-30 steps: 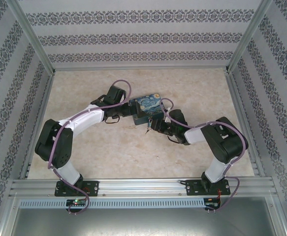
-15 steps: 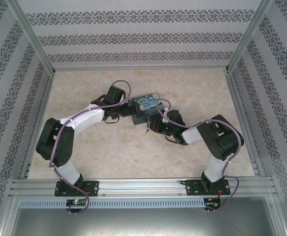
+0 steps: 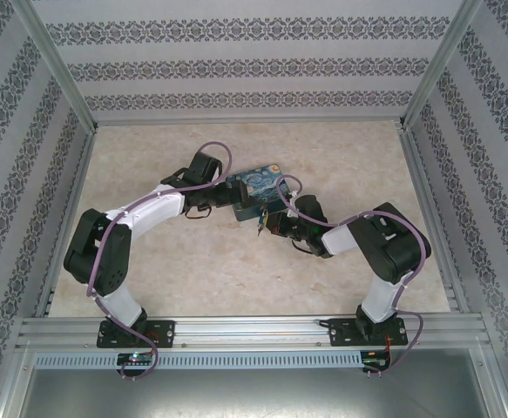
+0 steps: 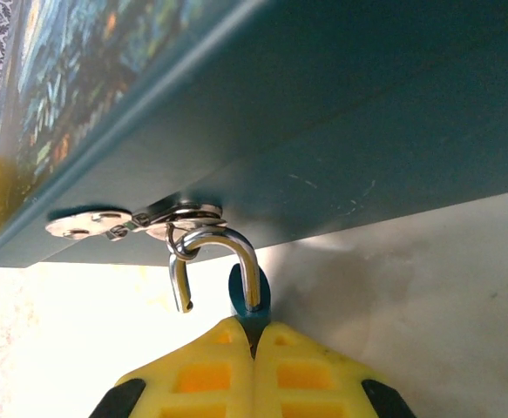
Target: Unlock the padlock with the key
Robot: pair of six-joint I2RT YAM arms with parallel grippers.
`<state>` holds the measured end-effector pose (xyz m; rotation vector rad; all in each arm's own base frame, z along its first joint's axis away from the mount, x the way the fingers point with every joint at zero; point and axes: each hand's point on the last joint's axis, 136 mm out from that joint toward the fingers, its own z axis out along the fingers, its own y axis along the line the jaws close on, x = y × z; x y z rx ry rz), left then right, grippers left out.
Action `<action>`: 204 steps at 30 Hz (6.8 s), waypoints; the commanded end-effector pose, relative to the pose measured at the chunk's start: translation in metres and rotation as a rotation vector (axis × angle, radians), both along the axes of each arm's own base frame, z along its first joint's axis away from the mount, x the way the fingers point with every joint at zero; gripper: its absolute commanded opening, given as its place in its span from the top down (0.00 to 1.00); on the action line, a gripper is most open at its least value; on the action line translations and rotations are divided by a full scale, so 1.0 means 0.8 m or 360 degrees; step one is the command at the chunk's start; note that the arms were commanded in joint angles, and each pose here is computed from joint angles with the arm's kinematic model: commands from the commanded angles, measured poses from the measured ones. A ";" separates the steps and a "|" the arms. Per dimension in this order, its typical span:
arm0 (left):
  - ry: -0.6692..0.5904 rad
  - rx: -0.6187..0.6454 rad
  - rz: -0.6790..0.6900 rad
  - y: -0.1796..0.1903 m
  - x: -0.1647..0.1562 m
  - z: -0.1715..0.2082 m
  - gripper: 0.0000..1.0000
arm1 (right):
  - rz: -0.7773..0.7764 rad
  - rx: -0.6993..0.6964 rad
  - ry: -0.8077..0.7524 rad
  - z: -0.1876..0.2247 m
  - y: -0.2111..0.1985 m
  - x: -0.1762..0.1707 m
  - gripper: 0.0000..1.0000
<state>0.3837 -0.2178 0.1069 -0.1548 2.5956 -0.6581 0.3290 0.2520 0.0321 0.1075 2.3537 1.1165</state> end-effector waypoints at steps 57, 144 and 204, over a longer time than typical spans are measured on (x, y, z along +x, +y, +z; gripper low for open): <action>0.0098 0.0814 -0.0180 0.029 -0.012 -0.071 0.00 | -0.0627 0.0486 0.0297 0.012 -0.046 0.055 1.00; -0.0484 0.0620 0.0244 0.133 -0.101 0.170 0.00 | -0.0957 -0.0091 0.0419 0.066 -0.246 -0.098 0.20; -0.1053 0.0799 0.0346 0.285 0.020 -0.032 0.00 | -0.0749 -0.1164 -0.0951 0.090 -0.317 0.088 0.02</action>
